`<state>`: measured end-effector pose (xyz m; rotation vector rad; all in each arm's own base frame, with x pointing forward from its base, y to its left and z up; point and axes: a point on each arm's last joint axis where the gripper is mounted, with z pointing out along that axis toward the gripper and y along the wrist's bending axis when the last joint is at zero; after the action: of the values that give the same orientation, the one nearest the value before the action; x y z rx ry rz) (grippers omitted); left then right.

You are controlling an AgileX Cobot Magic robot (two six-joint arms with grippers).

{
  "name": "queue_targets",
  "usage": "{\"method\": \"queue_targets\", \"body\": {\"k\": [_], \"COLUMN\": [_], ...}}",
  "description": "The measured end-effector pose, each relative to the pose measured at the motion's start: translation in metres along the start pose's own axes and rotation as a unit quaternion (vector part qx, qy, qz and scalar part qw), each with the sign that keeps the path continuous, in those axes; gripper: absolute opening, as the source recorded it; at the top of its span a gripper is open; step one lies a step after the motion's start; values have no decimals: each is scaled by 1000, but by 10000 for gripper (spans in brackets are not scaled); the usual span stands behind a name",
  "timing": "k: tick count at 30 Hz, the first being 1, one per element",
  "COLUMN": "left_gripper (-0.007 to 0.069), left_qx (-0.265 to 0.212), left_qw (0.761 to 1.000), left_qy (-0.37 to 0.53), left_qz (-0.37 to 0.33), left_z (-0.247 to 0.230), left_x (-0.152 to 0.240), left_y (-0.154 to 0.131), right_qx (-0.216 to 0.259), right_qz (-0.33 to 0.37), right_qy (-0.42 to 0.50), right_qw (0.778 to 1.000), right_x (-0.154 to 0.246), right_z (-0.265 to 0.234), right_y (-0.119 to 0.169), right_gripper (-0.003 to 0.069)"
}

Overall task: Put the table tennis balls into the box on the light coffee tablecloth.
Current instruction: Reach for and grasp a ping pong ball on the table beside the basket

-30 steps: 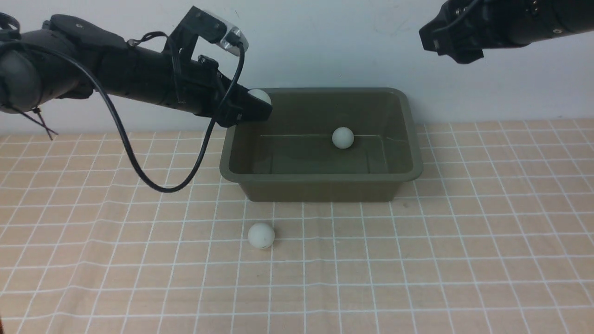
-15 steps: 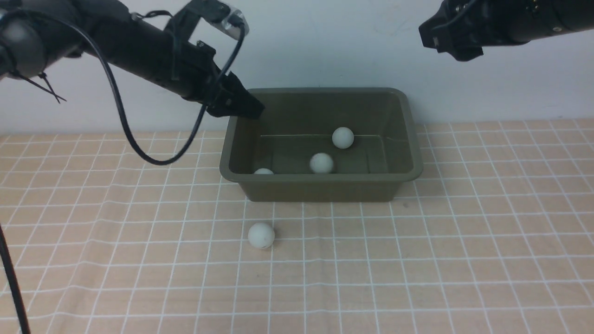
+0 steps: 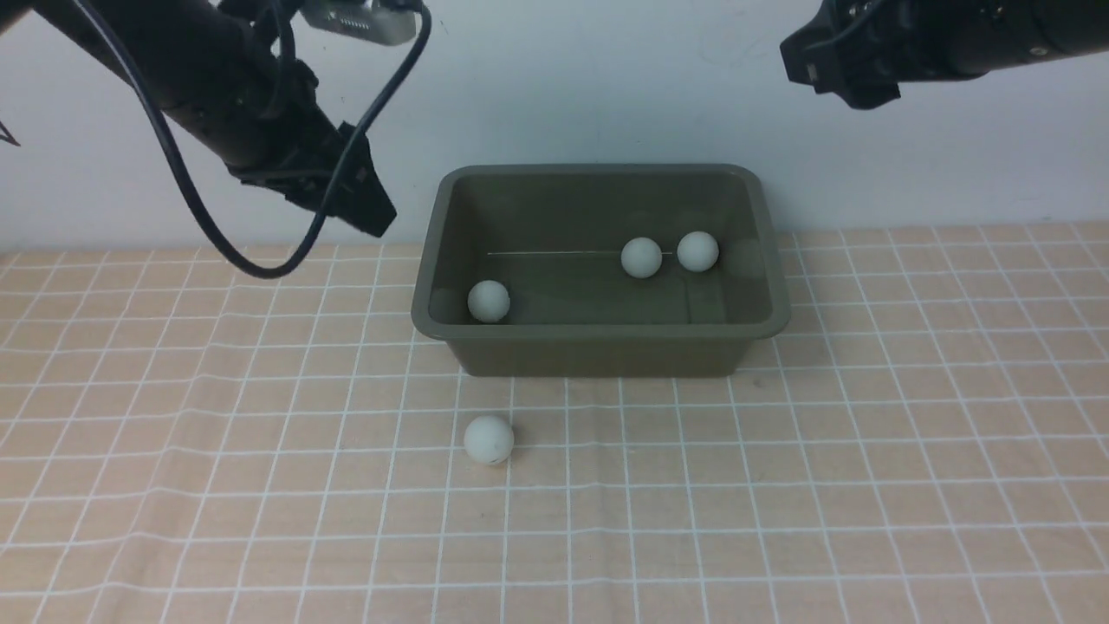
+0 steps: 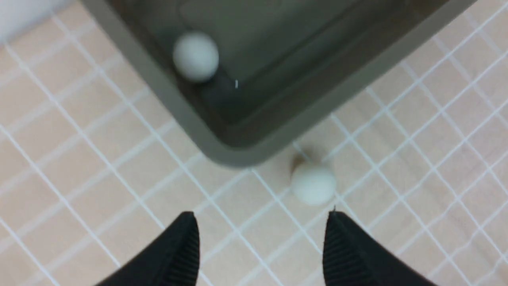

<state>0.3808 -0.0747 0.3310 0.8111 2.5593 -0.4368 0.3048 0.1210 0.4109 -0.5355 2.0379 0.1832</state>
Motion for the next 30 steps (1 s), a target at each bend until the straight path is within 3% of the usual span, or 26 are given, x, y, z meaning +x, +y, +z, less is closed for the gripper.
{"method": "queue_targets", "body": {"k": [11, 20, 24, 30], "left_gripper": [351, 351, 353, 433], "left_qx": [43, -13, -9, 0], "left_qw": [992, 999, 999, 997], "left_qy": [116, 38, 37, 69], "left_qz": [-22, -13, -5, -17], "left_z": [57, 96, 112, 150], "left_x": [45, 44, 44, 50], "left_y": [-47, -62, -71, -73], "right_qx": [-1, -1, -1, -1], "right_qz": [0, -1, -1, -2], "right_qy": [6, 7, 7, 7], "right_qw": [1000, 1000, 1000, 1000], "right_x": [1, 1, 1, 1], "right_z": [0, 0, 0, 0], "right_y": [0, 0, 0, 0], "right_gripper": [428, 428, 428, 428]}}
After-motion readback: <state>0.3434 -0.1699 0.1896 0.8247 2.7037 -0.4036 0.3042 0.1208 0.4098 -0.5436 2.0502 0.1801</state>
